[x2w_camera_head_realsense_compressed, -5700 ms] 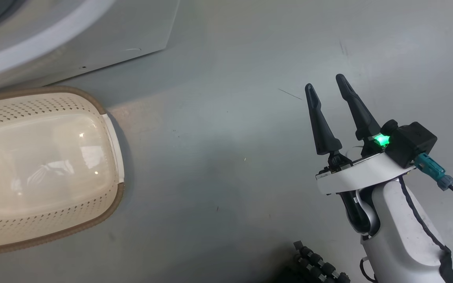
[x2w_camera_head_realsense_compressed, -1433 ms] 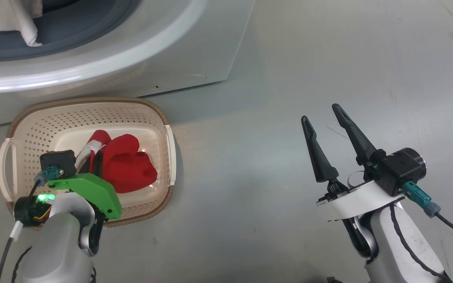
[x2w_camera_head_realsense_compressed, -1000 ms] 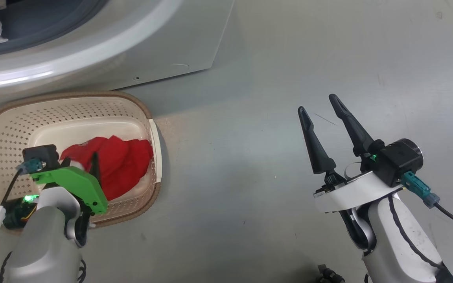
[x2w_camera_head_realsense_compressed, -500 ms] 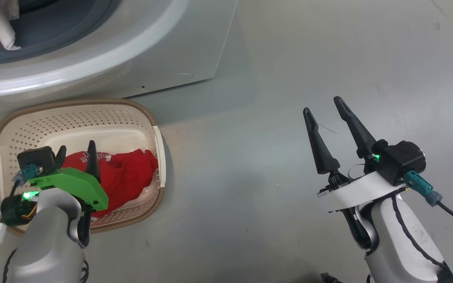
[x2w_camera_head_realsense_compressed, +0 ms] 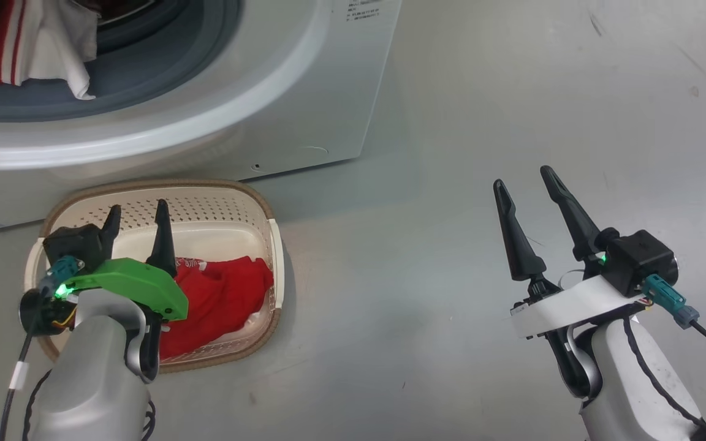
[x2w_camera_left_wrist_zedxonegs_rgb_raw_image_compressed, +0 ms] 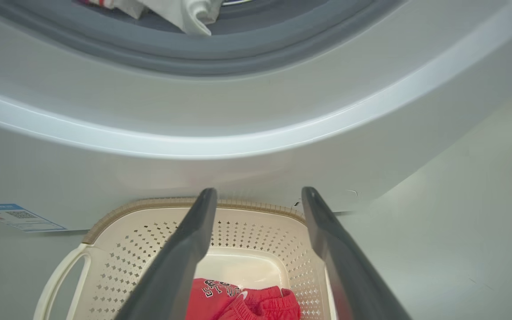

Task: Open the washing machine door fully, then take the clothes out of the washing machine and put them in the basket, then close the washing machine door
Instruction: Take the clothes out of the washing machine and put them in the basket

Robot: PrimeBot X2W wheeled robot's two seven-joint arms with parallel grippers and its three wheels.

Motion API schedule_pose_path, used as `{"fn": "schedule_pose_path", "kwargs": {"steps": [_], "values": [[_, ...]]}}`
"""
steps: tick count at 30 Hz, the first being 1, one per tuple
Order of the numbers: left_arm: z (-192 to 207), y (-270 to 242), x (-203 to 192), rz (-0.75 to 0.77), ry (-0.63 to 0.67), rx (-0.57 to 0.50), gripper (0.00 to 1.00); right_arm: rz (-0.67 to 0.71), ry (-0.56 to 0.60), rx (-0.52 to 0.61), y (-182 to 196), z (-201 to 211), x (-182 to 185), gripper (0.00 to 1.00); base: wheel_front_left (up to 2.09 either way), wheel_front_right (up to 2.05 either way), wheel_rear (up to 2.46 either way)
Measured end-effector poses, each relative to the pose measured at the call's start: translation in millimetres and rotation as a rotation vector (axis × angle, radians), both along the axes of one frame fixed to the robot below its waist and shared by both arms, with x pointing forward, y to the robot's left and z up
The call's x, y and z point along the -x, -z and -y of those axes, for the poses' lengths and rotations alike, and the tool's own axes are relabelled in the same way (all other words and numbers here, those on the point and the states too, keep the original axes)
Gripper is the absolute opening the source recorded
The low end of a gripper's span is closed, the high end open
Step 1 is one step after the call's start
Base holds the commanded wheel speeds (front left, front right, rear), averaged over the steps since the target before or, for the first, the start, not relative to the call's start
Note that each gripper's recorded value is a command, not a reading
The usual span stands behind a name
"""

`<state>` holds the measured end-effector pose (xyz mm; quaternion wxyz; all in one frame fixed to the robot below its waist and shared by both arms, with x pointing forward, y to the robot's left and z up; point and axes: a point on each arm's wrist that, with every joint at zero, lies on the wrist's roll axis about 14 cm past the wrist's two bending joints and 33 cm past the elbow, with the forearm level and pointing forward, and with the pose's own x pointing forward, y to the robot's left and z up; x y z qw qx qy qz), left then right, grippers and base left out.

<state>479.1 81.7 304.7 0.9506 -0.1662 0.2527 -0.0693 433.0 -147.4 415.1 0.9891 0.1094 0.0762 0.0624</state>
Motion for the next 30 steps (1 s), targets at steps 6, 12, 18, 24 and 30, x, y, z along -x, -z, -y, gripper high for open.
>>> {"fn": "schedule_pose_path", "kwargs": {"steps": [6,12,18,24,30], "values": [[-7.7,-31.3,-0.5,0.086,-0.013,-0.007,1.00,-0.001,-0.009,-0.002,-2.8,-3.9,8.3,1.00,0.00,0.00,0.00],[-20.5,-79.6,-6.5,0.226,-0.047,-0.007,1.00,0.012,-0.020,-0.002,-10.2,-7.0,15.7,1.00,0.00,0.00,0.00],[-31.8,-119.3,2.2,0.334,-0.068,-0.019,1.00,0.032,-0.036,-0.005,-19.8,-13.3,23.6,1.00,0.00,0.00,0.00],[-42.6,-146.0,20.8,0.404,-0.086,-0.048,1.00,0.054,-0.056,-0.008,-30.1,-20.5,34.4,1.00,0.00,0.00,0.00],[-51.2,-159.5,46.2,0.435,-0.110,-0.063,1.00,0.076,-0.062,-0.011,-39.9,-23.2,47.6,1.00,0.00,0.00,0.00]]}}
